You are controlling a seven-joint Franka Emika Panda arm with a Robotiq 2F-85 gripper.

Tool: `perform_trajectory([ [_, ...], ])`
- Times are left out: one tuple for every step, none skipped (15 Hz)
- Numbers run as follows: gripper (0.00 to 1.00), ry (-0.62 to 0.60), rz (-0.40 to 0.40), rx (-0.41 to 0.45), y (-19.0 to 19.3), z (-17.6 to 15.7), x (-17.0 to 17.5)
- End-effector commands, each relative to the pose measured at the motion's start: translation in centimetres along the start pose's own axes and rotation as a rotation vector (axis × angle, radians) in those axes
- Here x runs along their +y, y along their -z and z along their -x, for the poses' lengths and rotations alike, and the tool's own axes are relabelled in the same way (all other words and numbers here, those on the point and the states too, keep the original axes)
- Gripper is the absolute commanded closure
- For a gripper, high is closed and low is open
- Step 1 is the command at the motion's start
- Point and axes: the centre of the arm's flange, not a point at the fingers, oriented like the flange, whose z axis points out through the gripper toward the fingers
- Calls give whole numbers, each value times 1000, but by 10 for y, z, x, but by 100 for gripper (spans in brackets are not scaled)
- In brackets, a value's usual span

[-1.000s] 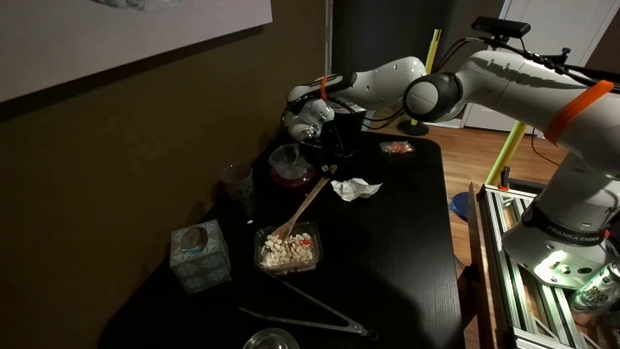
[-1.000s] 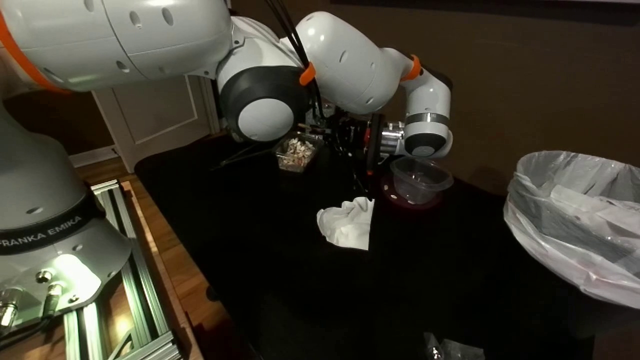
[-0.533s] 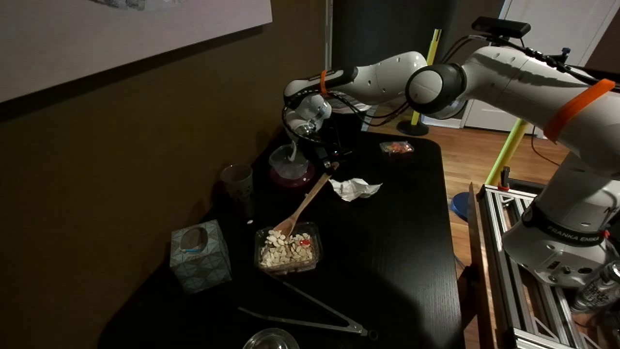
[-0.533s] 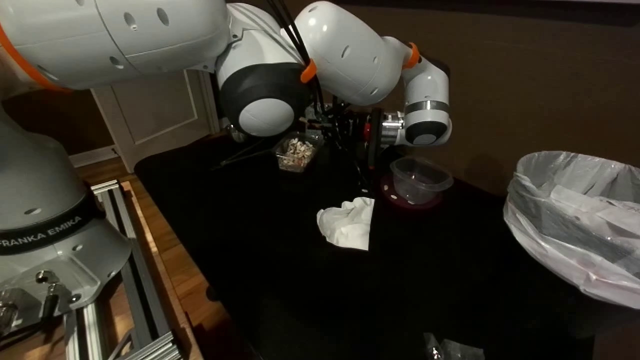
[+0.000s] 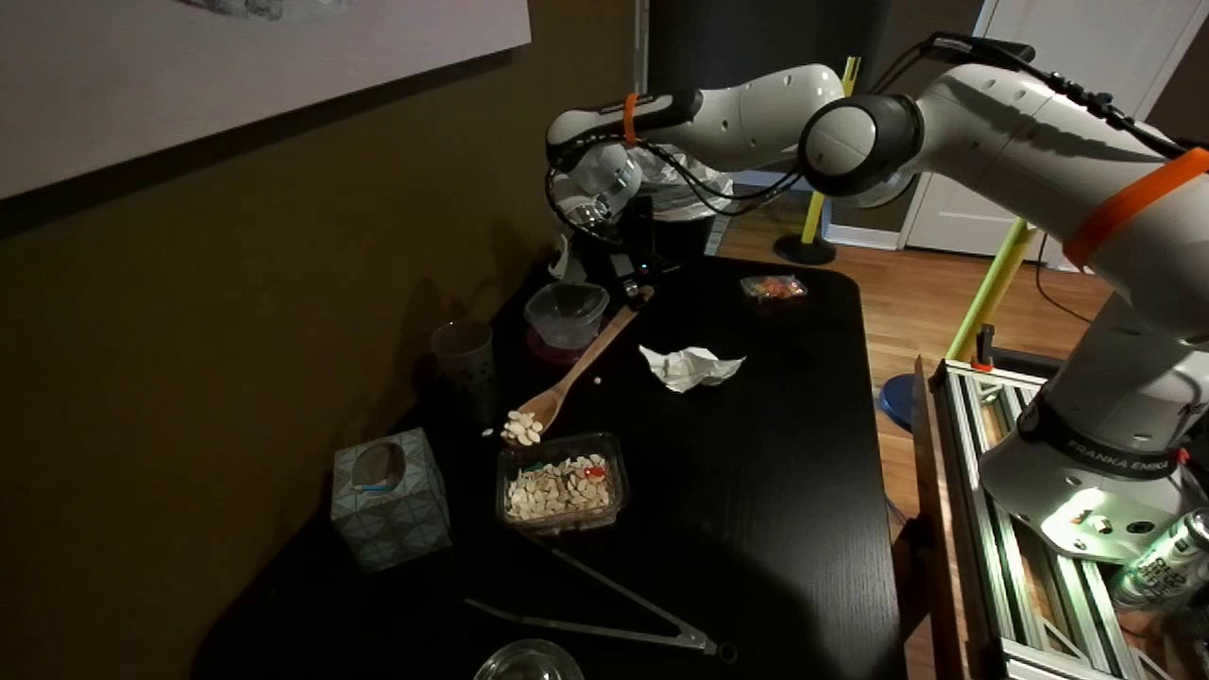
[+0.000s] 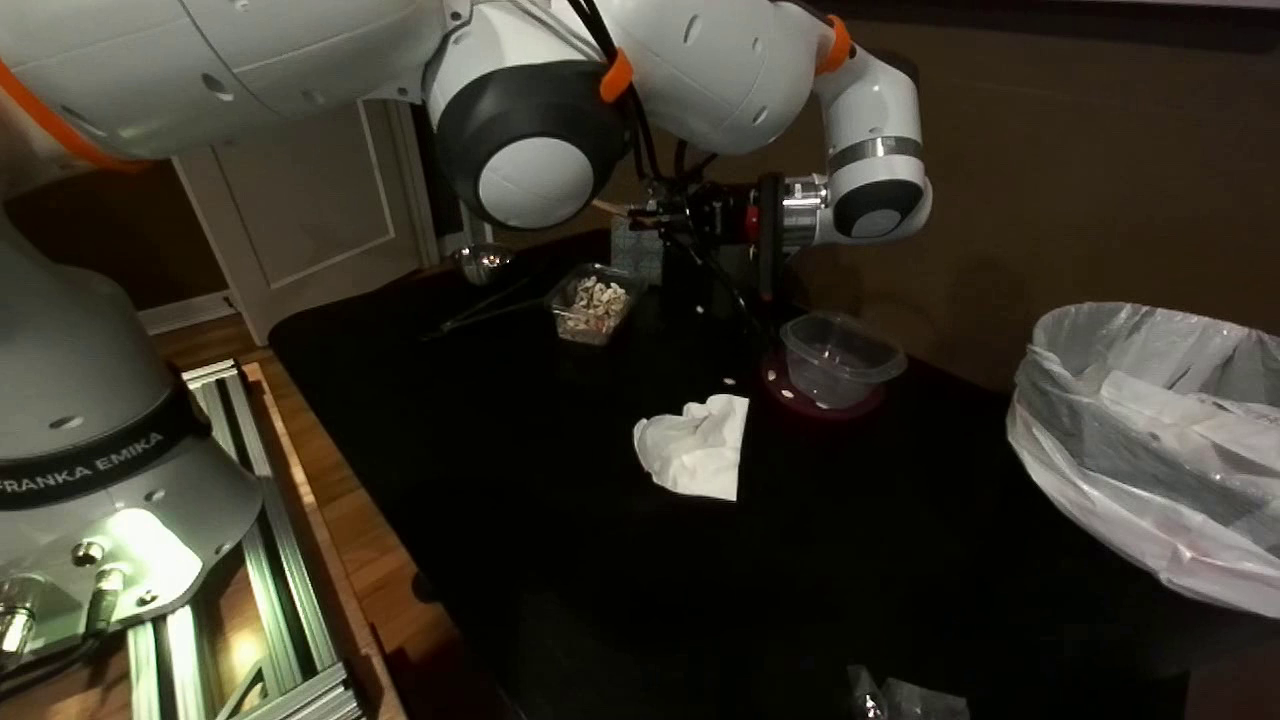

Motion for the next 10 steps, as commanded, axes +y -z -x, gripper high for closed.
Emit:
perform_trajectory([
  [97,-20,49,-31,-24,6,-17],
  [97,-25,55,-44,-26,5,-19],
  [87,-7,23,-20,-2,-3,-13],
  [87,-11,28,-30,-4,-4,-15],
  [87,-14,31,-37,-6,-6,-17],
  [87,-16,32,-42,-8,-7,-17],
  [87,-17,32,-44,-8,-7,-17],
  [87,-18,32,-45,-8,-7,-17],
  [87,-19,32,-45,-8,-6,-17],
  [87,-20,32,-44,-8,-6,-16],
])
